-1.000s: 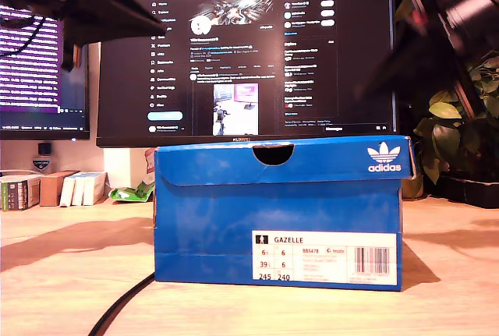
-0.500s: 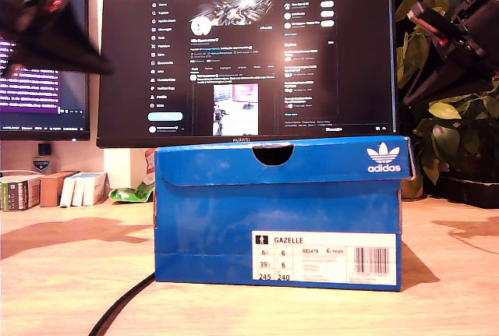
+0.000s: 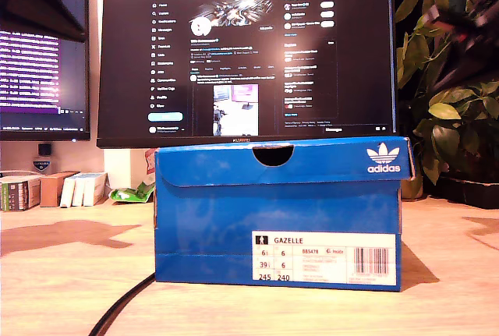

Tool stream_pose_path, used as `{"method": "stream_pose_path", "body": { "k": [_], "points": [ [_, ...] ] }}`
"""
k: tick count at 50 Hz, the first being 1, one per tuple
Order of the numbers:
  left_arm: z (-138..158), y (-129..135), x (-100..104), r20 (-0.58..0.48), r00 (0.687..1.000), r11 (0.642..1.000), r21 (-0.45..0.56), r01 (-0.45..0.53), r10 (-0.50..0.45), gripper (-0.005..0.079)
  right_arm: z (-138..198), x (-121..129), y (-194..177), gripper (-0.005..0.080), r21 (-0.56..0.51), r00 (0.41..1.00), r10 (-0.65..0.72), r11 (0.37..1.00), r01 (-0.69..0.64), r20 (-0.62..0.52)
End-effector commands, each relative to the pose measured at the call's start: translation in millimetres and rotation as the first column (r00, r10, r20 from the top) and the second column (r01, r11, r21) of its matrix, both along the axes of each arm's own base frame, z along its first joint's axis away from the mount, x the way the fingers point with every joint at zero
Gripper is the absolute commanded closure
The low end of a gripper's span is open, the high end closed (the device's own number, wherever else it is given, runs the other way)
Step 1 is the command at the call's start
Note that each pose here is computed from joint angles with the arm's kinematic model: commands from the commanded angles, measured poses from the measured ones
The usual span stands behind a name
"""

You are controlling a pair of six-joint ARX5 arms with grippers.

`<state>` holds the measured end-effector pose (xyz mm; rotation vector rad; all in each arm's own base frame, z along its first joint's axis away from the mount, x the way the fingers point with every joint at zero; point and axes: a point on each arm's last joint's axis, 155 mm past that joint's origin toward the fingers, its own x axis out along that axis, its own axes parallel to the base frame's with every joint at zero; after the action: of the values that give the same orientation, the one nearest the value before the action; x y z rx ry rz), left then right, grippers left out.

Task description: Close the blue shoebox by pushing the lid with your left arm and holding the box in place with your right arm

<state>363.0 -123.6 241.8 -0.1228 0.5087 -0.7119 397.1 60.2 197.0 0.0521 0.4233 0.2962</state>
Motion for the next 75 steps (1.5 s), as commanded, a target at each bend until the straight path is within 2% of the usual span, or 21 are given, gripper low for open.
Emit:
{"method": "stream_pose_path", "body": {
  "k": [1, 13, 29, 41, 54, 61, 75],
  "points": [
    [8.1, 3.6, -1.6, 0.034, 0.999, 1.0, 0.01, -0.003, 0.003, 0.0753, -10.7, -6.6, -1.2, 0.0763, -0.007, 1.0, -0.002, 1.0, 0.002, -0.001],
    [-3.7, 4.1, -14.7, 0.039, 0.999, 1.0, 0.023, 0.003, -0.004, 0.0753, 1.6, -21.2, -5.4, 0.0763, -0.031, 0.996, -0.001, 1.0, 0.003, 0.087],
    [-21.3, 12.6, -31.5, 0.07, 0.997, 0.999, 0.021, -0.024, 0.023, 0.0753, 9.3, -38.1, -28.9, 0.0763, -0.04, 0.989, -0.047, 0.998, 0.053, 0.14],
    [-22.3, 17.3, -40.5, 0.119, 0.992, 0.999, 0.013, -0.044, 0.042, 0.0753, 29.2, -51.4, -30.1, 0.0763, -0.052, 0.972, -0.024, 0.998, 0.037, 0.233],
    [-17.0, 24.4, -59.8, 0.168, 0.983, 0.997, 0.001, -0.076, 0.075, 0.0753, 19.8, -70.2, -28.8, 0.0763, -0.049, 0.967, -0.014, 0.998, 0.027, 0.254],
    [-8.3, 32.1, -68.3, 0.205, 0.973, 0.994, -0.008, -0.108, 0.107, 0.0753, 27.2, -76.5, -27.6, 0.0763, -0.05, 0.959, -0.011, 0.998, 0.026, 0.284],
    [-9.3, 44.0, -88.0, 0.24, 0.957, 0.987, -0.018, -0.162, 0.162, 0.0753, 31.5, -86.2, -22.6, 0.0763, -0.047, 0.956, 0.01, 0.999, 0.004, 0.293]
  ]
}}
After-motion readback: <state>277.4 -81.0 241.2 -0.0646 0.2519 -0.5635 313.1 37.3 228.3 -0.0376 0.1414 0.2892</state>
